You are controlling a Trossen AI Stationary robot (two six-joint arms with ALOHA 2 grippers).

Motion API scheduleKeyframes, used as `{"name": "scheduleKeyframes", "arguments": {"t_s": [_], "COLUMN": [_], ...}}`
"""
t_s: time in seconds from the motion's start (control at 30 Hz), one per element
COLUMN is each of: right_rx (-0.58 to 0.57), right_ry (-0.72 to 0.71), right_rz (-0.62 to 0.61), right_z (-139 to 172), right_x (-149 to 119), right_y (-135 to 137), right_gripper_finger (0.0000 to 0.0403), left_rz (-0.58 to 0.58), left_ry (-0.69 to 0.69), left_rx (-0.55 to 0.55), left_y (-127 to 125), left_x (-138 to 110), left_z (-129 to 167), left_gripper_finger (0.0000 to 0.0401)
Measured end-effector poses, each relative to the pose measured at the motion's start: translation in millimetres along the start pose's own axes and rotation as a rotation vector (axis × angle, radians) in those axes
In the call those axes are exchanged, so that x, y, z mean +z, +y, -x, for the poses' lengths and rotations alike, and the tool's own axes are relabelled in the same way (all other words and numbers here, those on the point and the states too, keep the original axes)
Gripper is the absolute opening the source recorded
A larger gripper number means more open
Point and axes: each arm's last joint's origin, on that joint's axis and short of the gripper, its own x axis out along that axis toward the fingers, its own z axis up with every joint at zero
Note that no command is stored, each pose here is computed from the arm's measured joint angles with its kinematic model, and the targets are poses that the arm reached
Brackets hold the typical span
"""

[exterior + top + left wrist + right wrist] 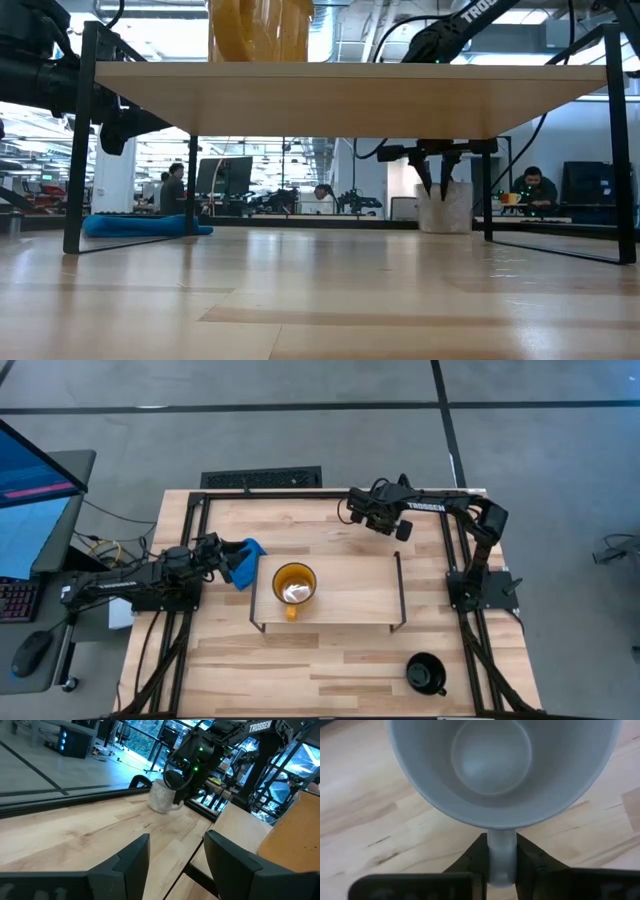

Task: Stack small to large cups/mugs on shelf
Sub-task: Put the gray cup on the shelf

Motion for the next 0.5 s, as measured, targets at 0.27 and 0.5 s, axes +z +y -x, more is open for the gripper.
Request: {"name": "scheduleKeyframes", "arguments": {"t_s": [0.27,0.5], "right_rx": [0.005,-0.024], "right_ry": [0.014,0.023], "right_rz": [0.07,0.125], "right_z": [0.2,0.3], "right_x": [-0.4,-1.2], "right_y": [0.3,-2.6], "right_gripper_finger": [0.0068,0.0078], "left_rz": [0.0,0.0], "left_ry": [0.0,0.0], "left_rx": [0.0,0.0], "left_y": [0.0,0.0], "left_x": [0.1,0.1], "left_z": [0.0,0.0], "left_gripper_finger": [0.0179,0.0179]}}
